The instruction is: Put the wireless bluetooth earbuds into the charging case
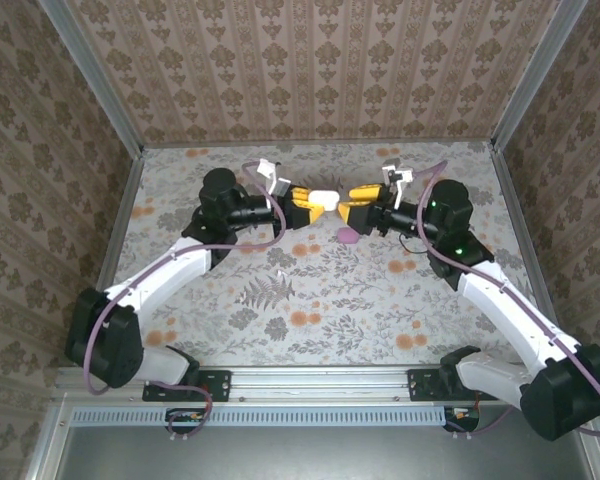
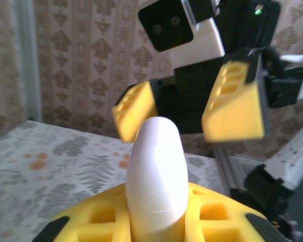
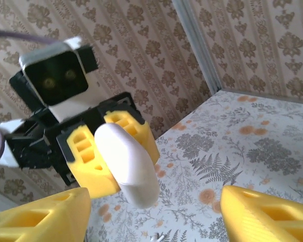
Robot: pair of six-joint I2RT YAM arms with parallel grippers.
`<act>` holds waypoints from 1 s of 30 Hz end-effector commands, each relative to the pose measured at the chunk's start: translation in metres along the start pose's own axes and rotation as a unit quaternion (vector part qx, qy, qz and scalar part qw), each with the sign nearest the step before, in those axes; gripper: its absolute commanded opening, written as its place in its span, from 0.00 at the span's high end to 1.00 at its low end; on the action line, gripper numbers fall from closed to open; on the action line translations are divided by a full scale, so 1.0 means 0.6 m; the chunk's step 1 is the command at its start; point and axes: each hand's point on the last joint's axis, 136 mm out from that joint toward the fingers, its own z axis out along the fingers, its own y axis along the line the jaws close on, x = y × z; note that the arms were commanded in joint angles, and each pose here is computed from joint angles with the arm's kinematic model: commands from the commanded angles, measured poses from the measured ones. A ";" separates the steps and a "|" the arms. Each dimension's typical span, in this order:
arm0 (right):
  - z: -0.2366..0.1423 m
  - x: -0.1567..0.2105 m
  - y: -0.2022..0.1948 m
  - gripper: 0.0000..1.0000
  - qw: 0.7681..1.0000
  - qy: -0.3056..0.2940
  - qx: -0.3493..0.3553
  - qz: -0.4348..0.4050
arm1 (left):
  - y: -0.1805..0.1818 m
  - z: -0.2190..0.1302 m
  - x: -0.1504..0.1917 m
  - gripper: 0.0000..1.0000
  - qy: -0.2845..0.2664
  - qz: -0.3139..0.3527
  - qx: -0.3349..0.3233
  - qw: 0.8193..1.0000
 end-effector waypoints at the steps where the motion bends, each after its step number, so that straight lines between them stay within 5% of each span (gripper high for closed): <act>1: -0.009 -0.011 0.003 0.27 0.998 0.016 0.022 0.052 | 0.021 -0.014 -0.012 0.90 -0.019 0.060 -0.063 0.996; 30: 0.062 0.017 -0.011 0.23 0.990 0.099 0.018 0.099 | -0.001 -0.010 -0.016 0.90 -0.020 0.066 -0.040 0.997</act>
